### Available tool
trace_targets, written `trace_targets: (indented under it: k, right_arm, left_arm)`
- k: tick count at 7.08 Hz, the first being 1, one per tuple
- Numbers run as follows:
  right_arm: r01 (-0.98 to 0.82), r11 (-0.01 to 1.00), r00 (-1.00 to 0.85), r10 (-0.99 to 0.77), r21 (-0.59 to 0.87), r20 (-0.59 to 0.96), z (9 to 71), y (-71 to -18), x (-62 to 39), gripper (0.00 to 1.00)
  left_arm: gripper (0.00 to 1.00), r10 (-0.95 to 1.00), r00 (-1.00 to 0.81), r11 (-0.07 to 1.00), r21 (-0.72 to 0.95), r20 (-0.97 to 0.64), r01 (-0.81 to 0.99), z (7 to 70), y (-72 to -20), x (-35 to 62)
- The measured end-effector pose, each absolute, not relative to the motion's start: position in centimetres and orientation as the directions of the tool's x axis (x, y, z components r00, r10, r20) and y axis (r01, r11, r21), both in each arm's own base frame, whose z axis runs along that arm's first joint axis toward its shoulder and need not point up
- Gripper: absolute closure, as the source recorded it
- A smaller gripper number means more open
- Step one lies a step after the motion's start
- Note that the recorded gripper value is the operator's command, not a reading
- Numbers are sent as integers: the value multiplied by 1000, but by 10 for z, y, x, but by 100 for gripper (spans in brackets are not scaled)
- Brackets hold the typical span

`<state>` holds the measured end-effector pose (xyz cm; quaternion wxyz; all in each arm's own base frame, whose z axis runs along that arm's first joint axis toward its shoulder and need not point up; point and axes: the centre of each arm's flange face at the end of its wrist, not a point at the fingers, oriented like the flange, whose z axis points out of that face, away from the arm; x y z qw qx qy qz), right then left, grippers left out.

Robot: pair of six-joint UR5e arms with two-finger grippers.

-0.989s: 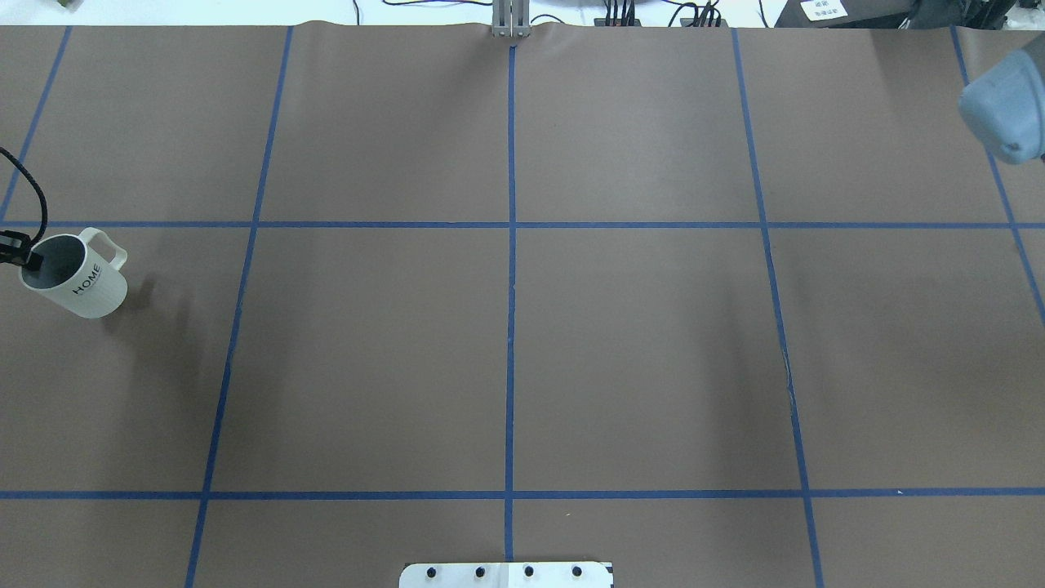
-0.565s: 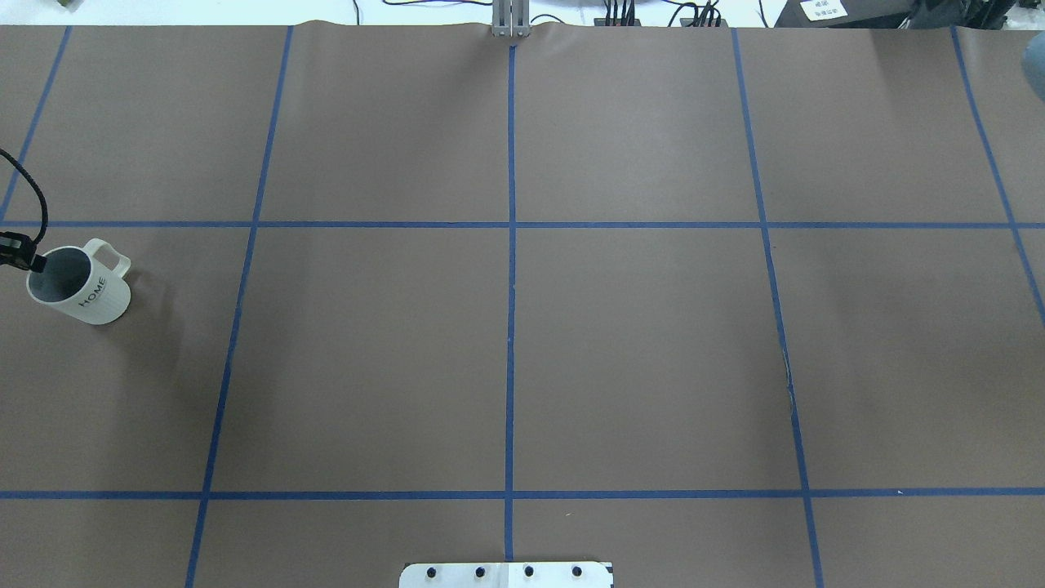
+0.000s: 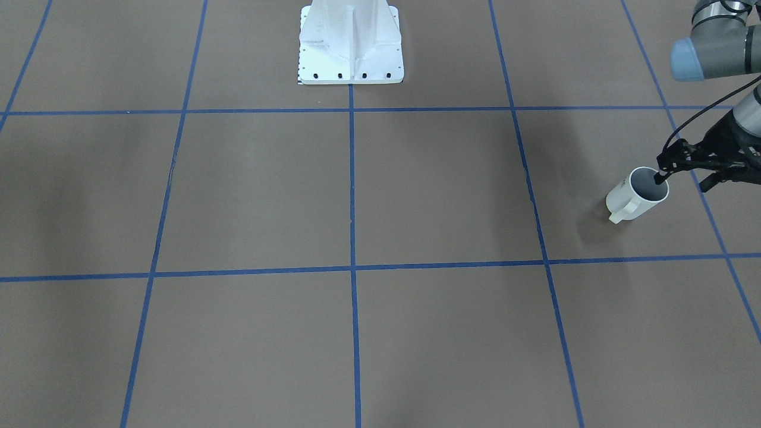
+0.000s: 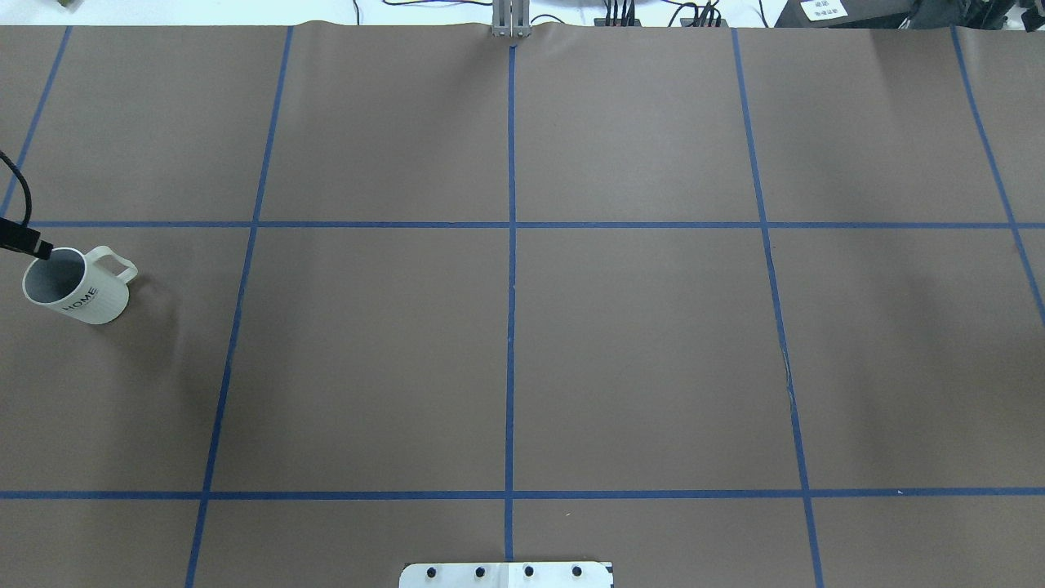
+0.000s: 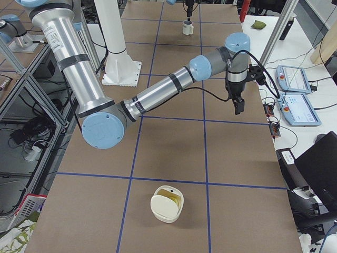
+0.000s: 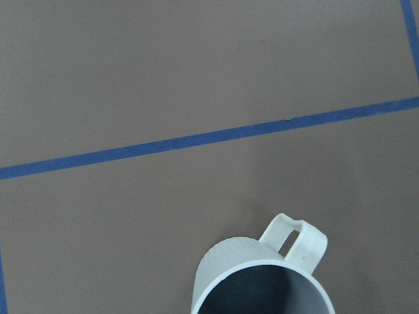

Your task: Left arm hands cup to right arm to dump lemon

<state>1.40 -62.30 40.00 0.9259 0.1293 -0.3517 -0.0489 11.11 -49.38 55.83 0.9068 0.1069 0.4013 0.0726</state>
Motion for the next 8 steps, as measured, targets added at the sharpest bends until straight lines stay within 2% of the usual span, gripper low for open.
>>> trace_targets:
  k: [4,8]
  right_arm:
    - [69,985,731,-156,156,664,494,-600,57,0]
    - [155,987,734,-91,-36,673,603,-515,77,0]
  left_arm:
    - [0,286,730,953,263,-621,-149,583,-507,-36]
    - [0,251,735,967,204,-630,-155,599,-499,-63]
